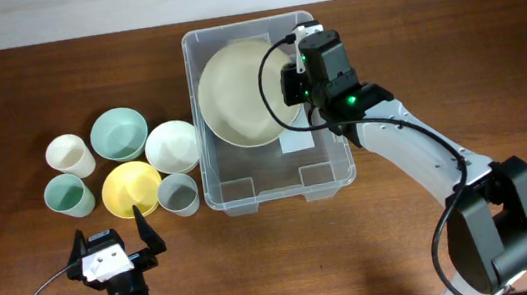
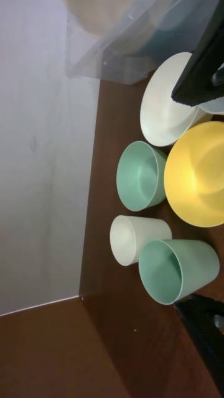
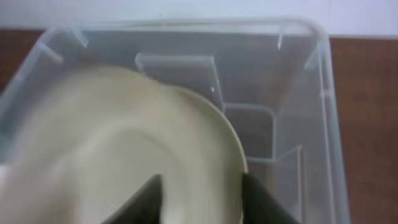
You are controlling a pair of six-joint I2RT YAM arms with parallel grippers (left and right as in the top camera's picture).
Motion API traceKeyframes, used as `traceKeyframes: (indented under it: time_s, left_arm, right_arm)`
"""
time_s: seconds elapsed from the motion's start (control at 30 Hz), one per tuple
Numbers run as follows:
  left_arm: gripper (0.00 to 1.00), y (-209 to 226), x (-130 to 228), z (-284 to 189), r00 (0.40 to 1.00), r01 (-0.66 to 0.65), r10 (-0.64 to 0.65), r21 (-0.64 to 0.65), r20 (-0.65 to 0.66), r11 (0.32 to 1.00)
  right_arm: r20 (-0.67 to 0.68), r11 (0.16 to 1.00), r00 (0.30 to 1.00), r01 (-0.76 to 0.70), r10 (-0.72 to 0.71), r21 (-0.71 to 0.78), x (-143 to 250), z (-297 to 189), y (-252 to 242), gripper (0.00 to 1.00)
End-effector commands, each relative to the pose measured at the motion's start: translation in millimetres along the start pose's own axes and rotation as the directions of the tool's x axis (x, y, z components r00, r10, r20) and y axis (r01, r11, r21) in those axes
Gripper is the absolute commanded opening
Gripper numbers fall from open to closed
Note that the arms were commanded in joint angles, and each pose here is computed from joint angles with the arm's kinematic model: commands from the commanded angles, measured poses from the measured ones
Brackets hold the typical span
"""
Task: Pack container
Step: 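Lower the cream bowl onto the stacked bowl and open the right gripper, then retract the right gripper to the right side of the table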
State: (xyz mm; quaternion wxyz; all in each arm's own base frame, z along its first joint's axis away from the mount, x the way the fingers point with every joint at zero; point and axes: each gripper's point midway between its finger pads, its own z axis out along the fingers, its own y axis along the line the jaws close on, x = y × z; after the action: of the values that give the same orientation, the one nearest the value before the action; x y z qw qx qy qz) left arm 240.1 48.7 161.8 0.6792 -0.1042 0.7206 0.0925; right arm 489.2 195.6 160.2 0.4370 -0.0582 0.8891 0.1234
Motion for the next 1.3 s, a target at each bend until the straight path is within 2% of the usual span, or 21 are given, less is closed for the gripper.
traceKeyframes:
  time_s: [0.0, 0.03, 0.1, 0.23, 0.37, 0.47, 0.6, 0.7, 0.77, 0.93, 1.1, 1.27]
  left_arm:
    - [0.99, 0, 1, 0, 1.000, 0.009, -0.009, -0.004, -0.002, 1.000]
    - [0.99, 0, 1, 0, 1.000, 0.009, -0.009, -0.004, -0.002, 1.000]
    - [0.99, 0, 1, 0, 1.000, 0.009, -0.009, -0.004, -0.002, 1.000]
    - [0.99, 0, 1, 0, 1.000, 0.009, -0.009, -0.004, -0.002, 1.000]
    - [0.99, 0, 1, 0, 1.000, 0.009, -0.009, -0.004, -0.002, 1.000]
    - [1.00, 0, 1, 0, 1.000, 0.009, -0.009, -0.004, -0.002, 1.000]
    - [0.99, 0, 1, 0, 1.000, 0.009, -0.009, -0.004, -0.002, 1.000]
    - [1.00, 0, 1, 0, 1.000, 0.009, -0.009, -0.004, -0.002, 1.000]
    - [1.00, 0, 1, 0, 1.000, 0.009, -0.009, -0.004, -0.002, 1.000]
    - [0.99, 0, 1, 0, 1.000, 0.009, -0.009, -0.004, -0.002, 1.000]
    - [0.99, 0, 1, 0, 1.000, 0.009, -0.009, -0.004, -0.002, 1.000]
    - [0.99, 0, 1, 0, 1.000, 0.009, -0.009, -0.004, -0.002, 1.000]
  right_arm:
    - [0.002, 1.000, 1.000, 0.003, -0.003, 0.015, 0, 4, -1, 0.63]
    - [0.001, 1.000, 1.000, 0.003, -0.003, 0.015, 0, 4, -1, 0.77]
    - [0.001, 1.000, 1.000, 0.003, -0.003, 0.015, 0, 4, -1, 0.85]
    - [0.017, 1.000, 1.000, 0.003, -0.003, 0.013, -5, 2, -1, 0.86]
    - [0.070, 0.999, 0.997, -0.018, 0.016, 0.034, -27, -16, -14, 0.86]
    - [0.118, 0.990, 0.990, -0.093, 0.079, 0.110, -48, -43, -49, 0.86]
    - [0.138, 0.947, 0.971, -0.223, 0.196, 0.230, -56, -89, -116, 0.86]
    - [0.147, 0.898, 0.955, -0.293, 0.258, 0.328, -52, -123, -170, 0.92]
    - [0.158, 0.853, 0.939, -0.343, 0.305, 0.393, -45, -145, -207, 1.00]
    - [0.141, 0.762, 0.920, -0.382, 0.365, 0.523, -19, -180, -274, 0.99]
    - [0.164, 0.692, 0.896, -0.426, 0.413, 0.583, -4, -203, -312, 0.99]
    - [0.183, 0.663, 0.885, -0.445, 0.428, 0.602, 0, -212, -326, 0.99]
